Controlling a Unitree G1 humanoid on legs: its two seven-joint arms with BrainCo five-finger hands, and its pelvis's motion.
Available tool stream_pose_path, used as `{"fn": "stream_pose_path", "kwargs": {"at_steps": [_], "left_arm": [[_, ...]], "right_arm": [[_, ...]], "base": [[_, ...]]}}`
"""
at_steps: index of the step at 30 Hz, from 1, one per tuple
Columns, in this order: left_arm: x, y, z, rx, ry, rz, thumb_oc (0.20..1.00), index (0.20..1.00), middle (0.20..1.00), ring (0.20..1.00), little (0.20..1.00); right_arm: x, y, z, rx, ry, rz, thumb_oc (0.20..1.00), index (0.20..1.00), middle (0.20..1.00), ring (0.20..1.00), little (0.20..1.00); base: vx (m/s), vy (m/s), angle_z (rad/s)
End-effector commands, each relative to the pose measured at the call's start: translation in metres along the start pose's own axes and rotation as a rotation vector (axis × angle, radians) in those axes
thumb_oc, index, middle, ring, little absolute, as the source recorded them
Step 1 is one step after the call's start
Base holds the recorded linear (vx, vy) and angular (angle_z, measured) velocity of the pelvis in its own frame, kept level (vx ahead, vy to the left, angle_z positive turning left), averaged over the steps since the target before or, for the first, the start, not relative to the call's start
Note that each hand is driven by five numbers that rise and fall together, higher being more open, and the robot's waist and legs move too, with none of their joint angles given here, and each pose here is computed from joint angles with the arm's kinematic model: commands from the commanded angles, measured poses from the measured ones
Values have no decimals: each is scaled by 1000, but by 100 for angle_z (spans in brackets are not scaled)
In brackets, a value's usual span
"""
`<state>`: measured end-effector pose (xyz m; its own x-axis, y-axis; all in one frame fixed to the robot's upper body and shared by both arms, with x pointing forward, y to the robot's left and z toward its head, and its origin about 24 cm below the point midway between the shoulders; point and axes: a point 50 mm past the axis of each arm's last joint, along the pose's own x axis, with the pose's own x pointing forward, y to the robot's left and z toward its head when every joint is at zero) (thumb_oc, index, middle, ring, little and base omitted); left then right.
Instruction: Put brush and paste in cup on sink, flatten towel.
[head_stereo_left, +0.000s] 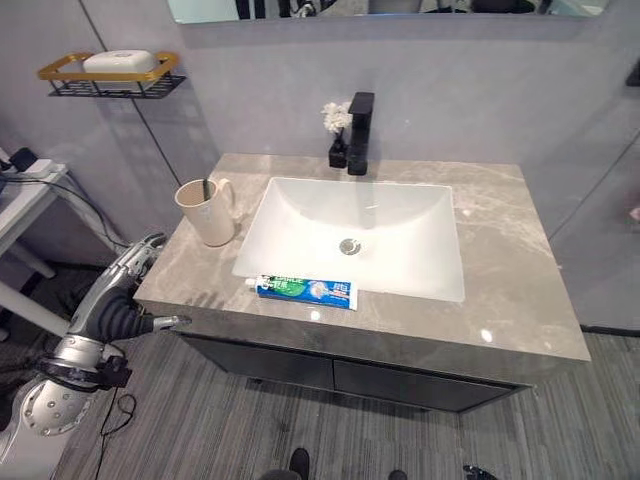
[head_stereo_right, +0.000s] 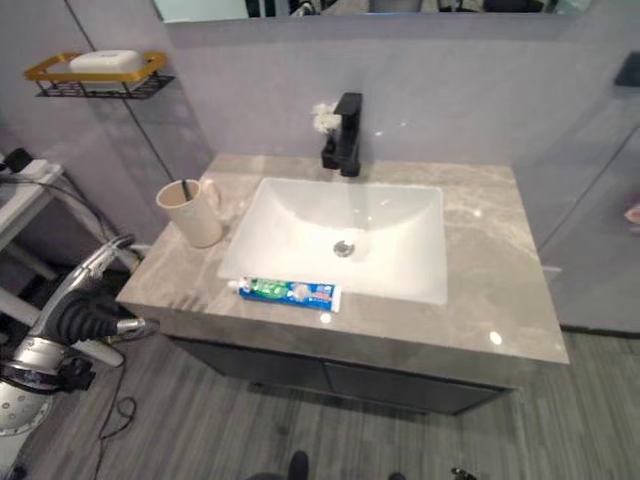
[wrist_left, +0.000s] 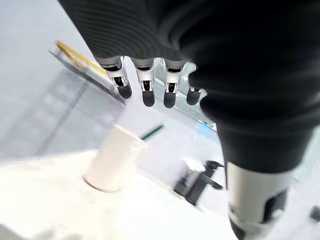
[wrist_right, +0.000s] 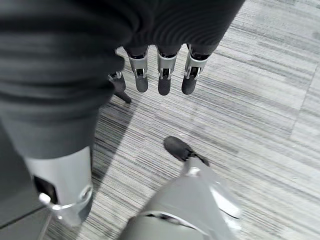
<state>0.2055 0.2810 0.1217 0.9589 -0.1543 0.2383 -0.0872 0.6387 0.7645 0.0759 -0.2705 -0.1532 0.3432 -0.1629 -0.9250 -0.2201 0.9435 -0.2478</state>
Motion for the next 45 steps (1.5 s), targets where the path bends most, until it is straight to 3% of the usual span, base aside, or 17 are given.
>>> {"fn": "stream_pose_path", "kwargs": {"at_steps": [1, 9, 22, 33, 40, 45], "left_arm": [[18, 5, 15, -40, -118, 52, 1000, 1000, 1000, 1000, 1000], [23, -19, 9, -7, -98, -102, 1000, 1000, 1000, 1000, 1000], [7, -28, -17, 33, 48, -213, 1000, 1000, 1000, 1000, 1000], [2, -31, -31, 55, 120, -219, 1000, 1000, 1000, 1000, 1000], [1, -43, -34, -88, 162, -158, 1000, 1000, 1000, 1000, 1000], [2, -43, -32, -59, 156, -182, 1000, 1000, 1000, 1000, 1000]], "right_arm": [[5, -3, 27, -2, -63, -4, 1000, 1000, 1000, 1000, 1000], [3, -7, 19, 37, -40, -17, 1000, 1000, 1000, 1000, 1000], [2, -5, 15, 65, -42, -23, 1000, 1000, 1000, 1000, 1000], [2, -3, 14, 63, -41, -18, 1000, 1000, 1000, 1000, 1000], [1, -4, 7, 93, -17, -29, 1000, 1000, 1000, 1000, 1000], [1, -4, 6, 100, -19, -30, 1000, 1000, 1000, 1000, 1000]], "base": [[-19, 35, -27], [-13, 32, -41], [7, 10, -11], [2, -5, 3], [0, 0, 0], [0, 0, 0]]}}
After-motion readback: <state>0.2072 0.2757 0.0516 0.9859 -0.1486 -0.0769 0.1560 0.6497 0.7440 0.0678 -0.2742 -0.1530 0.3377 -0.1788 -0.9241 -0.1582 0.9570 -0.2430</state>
